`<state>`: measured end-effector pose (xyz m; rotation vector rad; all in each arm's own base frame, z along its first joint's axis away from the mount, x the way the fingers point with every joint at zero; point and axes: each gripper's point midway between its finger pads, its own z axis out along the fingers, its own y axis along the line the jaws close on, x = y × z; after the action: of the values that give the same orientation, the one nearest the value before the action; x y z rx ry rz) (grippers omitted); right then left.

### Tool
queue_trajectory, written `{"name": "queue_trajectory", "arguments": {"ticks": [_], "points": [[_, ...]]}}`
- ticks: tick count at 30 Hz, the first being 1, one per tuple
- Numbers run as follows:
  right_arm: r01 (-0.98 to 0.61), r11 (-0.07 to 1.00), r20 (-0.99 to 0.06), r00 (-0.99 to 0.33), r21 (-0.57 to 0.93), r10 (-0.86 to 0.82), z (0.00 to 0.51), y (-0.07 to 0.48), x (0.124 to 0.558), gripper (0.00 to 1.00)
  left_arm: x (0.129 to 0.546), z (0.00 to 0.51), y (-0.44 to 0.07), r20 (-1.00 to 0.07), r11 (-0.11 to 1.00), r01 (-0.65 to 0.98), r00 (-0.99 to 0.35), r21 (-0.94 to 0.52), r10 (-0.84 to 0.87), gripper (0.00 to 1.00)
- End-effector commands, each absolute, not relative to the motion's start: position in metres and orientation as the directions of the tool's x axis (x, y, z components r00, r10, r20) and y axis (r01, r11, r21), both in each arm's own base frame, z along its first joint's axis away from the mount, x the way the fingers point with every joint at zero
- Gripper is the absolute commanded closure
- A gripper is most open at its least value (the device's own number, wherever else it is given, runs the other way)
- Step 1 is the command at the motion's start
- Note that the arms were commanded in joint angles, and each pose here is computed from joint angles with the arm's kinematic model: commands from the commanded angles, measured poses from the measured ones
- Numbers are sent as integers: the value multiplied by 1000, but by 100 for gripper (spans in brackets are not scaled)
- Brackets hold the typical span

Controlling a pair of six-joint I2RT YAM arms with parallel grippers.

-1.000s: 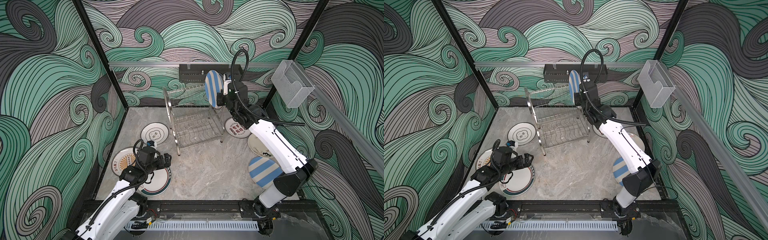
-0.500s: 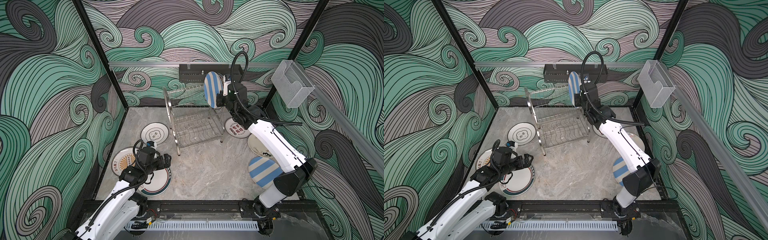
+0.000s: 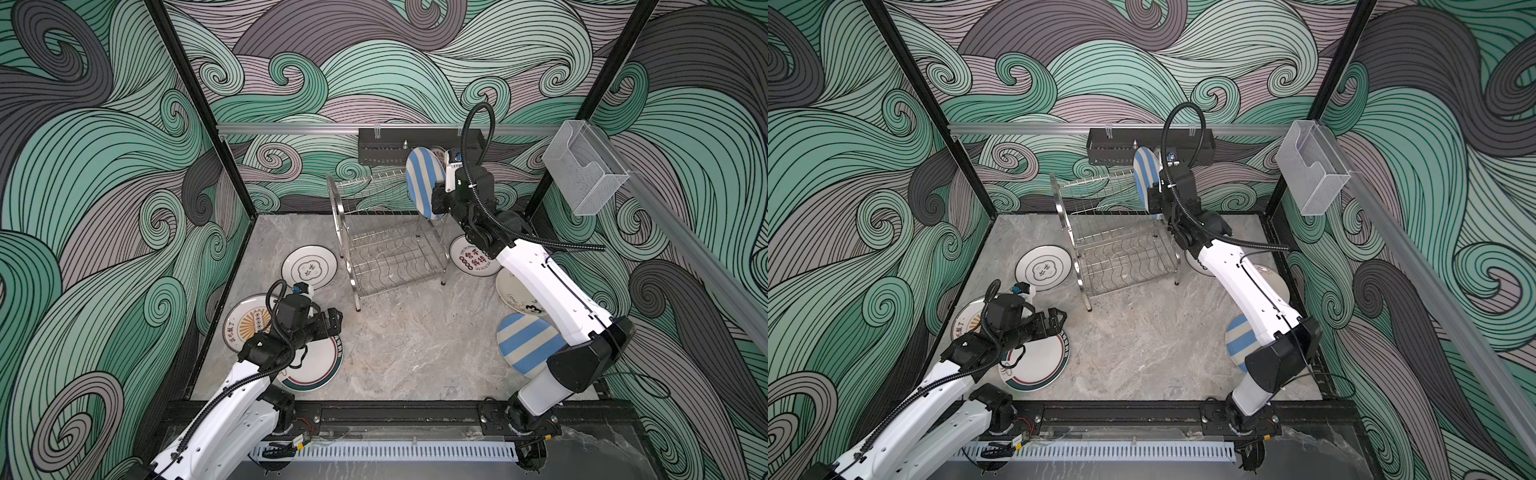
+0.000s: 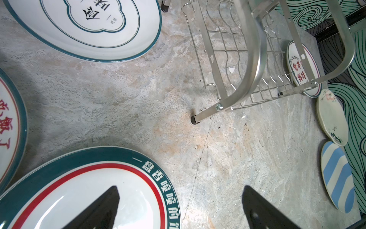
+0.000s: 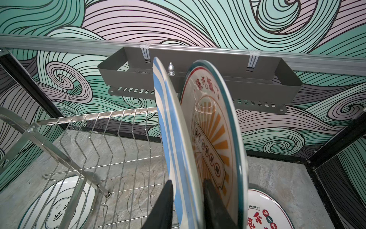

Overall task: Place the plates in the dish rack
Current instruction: 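Lower the striped plate into the rack slot beside the sunburst plate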

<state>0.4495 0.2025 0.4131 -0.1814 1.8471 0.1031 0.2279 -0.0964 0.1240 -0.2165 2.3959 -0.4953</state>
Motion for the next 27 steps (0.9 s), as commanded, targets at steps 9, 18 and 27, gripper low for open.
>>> {"name": "queue_trajectory", "arguments": {"ticks": [9, 18, 27], "points": [[-198, 980, -940, -328, -26, -91, 418, 201, 430, 61, 223, 124, -95, -574, 907, -40, -762, -420, -300, 1], [-220, 975, -931, -353, -13, -92, 421, 202, 417, 50, 224, 123, -99, -560, 901, -35, -773, -433, -299, 1], [-265, 964, -928, -359, 1, -97, 434, 206, 408, 37, 225, 122, -101, -557, 898, -27, -776, -440, -296, 1]]}}
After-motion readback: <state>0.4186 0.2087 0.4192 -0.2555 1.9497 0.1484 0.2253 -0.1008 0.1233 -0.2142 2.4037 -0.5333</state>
